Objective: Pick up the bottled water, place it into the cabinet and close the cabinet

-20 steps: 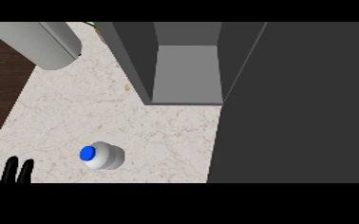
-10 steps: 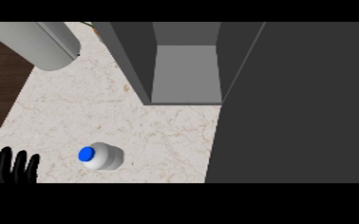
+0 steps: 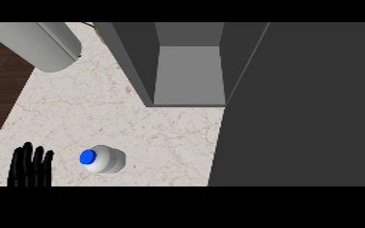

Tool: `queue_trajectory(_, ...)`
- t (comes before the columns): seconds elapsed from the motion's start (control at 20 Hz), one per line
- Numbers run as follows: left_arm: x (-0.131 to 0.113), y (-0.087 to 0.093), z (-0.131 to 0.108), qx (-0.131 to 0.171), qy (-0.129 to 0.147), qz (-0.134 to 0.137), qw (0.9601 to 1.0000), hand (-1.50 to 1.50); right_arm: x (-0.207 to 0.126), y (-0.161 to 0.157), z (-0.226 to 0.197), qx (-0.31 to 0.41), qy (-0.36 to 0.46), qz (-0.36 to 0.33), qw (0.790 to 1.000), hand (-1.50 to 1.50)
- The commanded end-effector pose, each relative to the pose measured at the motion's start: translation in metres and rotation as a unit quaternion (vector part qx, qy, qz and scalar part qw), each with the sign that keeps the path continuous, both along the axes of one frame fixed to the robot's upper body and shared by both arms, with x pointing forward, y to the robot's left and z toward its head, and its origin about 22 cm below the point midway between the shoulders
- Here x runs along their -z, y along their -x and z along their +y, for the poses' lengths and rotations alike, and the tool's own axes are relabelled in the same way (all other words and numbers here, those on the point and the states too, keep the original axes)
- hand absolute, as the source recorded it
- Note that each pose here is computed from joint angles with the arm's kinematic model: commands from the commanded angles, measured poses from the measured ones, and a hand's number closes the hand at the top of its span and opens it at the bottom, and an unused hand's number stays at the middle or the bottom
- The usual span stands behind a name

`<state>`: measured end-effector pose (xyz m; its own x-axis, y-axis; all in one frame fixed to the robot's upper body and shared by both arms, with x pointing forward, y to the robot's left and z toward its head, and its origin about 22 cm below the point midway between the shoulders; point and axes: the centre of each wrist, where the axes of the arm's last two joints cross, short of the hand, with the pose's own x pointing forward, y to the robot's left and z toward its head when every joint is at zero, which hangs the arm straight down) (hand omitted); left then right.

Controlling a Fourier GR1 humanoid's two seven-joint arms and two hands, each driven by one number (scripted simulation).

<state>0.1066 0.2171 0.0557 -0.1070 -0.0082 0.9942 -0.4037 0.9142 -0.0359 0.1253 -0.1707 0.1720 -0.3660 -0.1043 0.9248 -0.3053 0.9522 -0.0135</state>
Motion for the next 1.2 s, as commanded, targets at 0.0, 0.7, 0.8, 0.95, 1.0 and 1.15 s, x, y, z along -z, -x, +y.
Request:
queue_trajectory(0.0,0.023,0.0,0.014,-0.014,0.005,0.02,0.9997,-1.5,-0.021,0.027,-0.01,0.036,0.006,-0.024,0.999,-1.5)
queue_trajectory(0.7,0.135,-0.018,0.039,0.012,0.042,0.067,0.9968,-1.5,-0.018,0.018,-0.007,0.024,0.02,-0.022,0.999,-1.5)
queue_trajectory(0.8,0.127,-0.013,0.056,0.003,0.042,0.061,0.9972,-1.5,-0.014,0.033,-0.005,0.029,0.024,-0.013,0.999,-1.5)
queue_trajectory(0.95,0.16,-0.014,0.044,0.002,0.042,0.063,0.9971,-1.5,-0.009,0.009,0.01,0.033,0.021,-0.026,0.999,-1.5)
queue_trajectory(1.0,0.16,-0.027,0.041,0.0,0.053,0.05,0.9974,-1.5,-0.01,0.016,-0.001,0.035,0.025,-0.028,0.999,-1.5)
queue_trajectory(1.15,0.185,-0.021,0.048,0.002,0.052,0.048,0.9975,-1.5,-0.008,0.015,0.005,0.024,0.02,-0.026,0.999,-1.5)
